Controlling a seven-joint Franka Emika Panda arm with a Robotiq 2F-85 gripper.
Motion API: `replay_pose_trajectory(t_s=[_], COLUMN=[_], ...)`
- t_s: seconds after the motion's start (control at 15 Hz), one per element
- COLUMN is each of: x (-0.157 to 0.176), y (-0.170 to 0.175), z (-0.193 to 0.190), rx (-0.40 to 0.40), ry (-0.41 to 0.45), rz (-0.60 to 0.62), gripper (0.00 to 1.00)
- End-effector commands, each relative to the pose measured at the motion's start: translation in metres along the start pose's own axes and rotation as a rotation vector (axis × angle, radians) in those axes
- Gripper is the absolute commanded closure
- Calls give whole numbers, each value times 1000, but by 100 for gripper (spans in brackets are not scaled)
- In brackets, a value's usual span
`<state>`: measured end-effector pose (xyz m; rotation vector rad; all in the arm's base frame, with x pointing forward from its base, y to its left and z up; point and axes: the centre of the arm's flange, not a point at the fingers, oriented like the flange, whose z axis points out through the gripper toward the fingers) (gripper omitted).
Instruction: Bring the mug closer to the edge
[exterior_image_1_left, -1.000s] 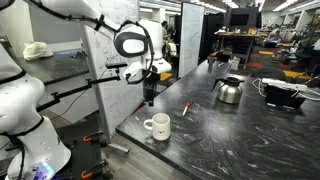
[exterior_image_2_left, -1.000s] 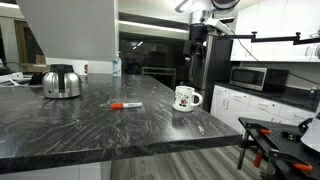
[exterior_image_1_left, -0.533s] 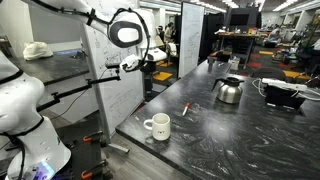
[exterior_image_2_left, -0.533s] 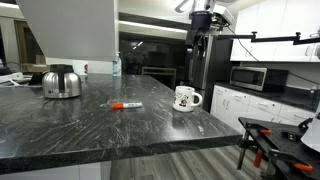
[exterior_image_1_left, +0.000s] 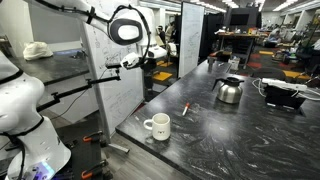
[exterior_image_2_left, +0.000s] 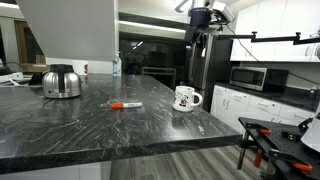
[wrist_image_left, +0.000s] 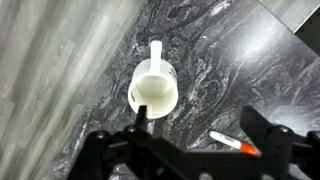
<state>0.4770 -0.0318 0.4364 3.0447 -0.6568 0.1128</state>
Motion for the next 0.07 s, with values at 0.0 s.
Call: replay_pose_trajectory(t_s=[0.0], x=[-1], y=[-2], z=[-5], rx=[-29], ry=[-14], rz=[-3], gripper=[0])
